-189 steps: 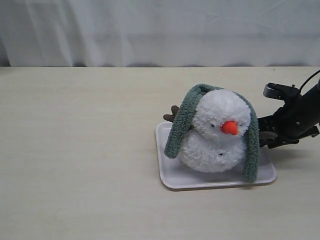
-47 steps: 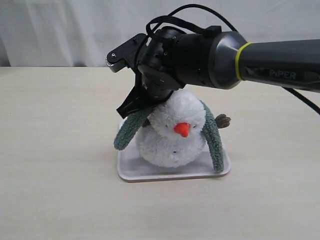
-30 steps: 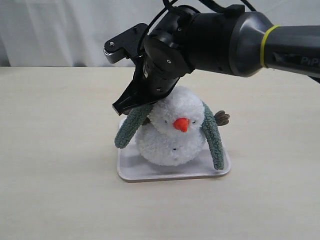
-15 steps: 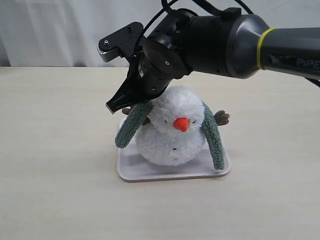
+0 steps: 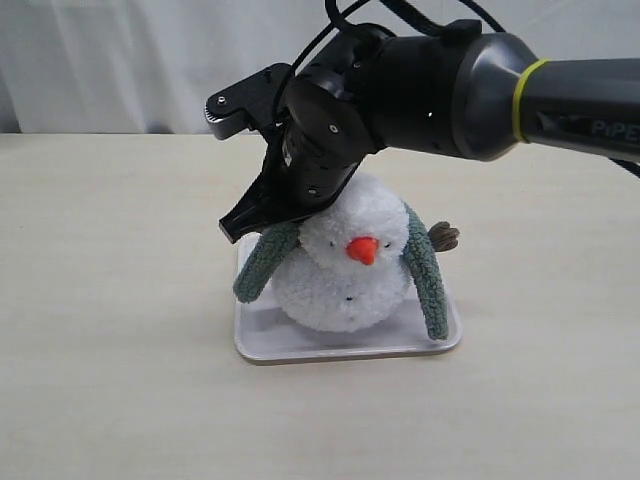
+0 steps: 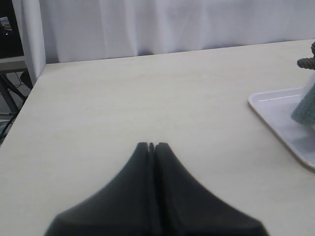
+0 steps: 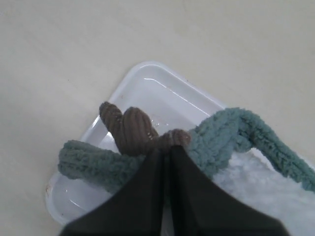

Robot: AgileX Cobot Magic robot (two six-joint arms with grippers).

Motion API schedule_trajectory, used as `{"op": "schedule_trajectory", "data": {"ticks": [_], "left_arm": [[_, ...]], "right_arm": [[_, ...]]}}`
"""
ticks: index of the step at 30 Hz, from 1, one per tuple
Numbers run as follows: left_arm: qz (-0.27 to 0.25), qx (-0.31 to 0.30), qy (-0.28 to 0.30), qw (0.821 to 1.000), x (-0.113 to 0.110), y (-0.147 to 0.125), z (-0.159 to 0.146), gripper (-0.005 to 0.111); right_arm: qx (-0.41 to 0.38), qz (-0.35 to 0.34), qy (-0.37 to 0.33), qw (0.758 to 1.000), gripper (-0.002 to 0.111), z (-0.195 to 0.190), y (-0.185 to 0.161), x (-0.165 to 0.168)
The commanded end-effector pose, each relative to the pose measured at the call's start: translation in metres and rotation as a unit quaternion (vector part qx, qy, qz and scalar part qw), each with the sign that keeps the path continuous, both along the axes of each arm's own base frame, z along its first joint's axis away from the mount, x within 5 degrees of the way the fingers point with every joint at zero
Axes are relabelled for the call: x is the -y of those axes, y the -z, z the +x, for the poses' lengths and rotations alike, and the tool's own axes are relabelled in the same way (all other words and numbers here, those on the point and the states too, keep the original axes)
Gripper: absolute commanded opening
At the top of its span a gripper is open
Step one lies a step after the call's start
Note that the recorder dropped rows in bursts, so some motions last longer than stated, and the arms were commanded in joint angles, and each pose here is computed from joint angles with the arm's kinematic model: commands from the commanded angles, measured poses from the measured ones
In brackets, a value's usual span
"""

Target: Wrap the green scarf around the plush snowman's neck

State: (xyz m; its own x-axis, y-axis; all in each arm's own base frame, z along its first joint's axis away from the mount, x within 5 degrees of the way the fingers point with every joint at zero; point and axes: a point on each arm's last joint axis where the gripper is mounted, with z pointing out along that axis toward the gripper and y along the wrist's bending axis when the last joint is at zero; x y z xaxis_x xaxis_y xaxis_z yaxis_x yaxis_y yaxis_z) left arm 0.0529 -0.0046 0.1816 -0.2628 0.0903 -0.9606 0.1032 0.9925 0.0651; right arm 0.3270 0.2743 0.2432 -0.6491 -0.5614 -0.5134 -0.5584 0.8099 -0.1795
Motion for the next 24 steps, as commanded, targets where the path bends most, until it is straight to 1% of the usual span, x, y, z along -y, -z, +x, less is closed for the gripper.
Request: {"op": "schedule_trajectory", "data": {"ticks": [1,6,10,13,17,21,24], "left_arm": [[-0.002,0.004,-0.001,1.0,0.0,0.0,0.0,0.0],[-0.002,0.004,-0.001,1.0,0.0,0.0,0.0,0.0],[-0.002,0.004,-0.001,1.0,0.0,0.0,0.0,0.0],[-0.002,0.004,-0.001,1.0,0.0,0.0,0.0,0.0],[-0.002,0.004,-0.001,1.0,0.0,0.0,0.0,0.0],[-0.002,0.004,-0.001,1.0,0.0,0.0,0.0,0.0],[-0.002,0.004,-0.001,1.0,0.0,0.0,0.0,0.0]], "right_arm": [[-0.007,-0.003,0.001,1.0,0.004,-0.002,0.003,0.001],[0.001,0.005,-0.001,1.0,0.004,-0.001,-0.002,0.0],[0.021,0.026,-0.009,0.999,0.004,0.0,-0.008,-0.003],[0.02,0.038,-0.01,0.999,0.004,0.002,-0.004,-0.006],[-0.012,0.018,-0.002,1.0,0.004,0.003,0.016,-0.007],[-0.048,0.003,-0.001,0.999,0.004,-0.003,0.019,-0.005],[-0.077,-0.008,-0.022,0.997,0.004,-0.008,0.022,-0.005]]}}
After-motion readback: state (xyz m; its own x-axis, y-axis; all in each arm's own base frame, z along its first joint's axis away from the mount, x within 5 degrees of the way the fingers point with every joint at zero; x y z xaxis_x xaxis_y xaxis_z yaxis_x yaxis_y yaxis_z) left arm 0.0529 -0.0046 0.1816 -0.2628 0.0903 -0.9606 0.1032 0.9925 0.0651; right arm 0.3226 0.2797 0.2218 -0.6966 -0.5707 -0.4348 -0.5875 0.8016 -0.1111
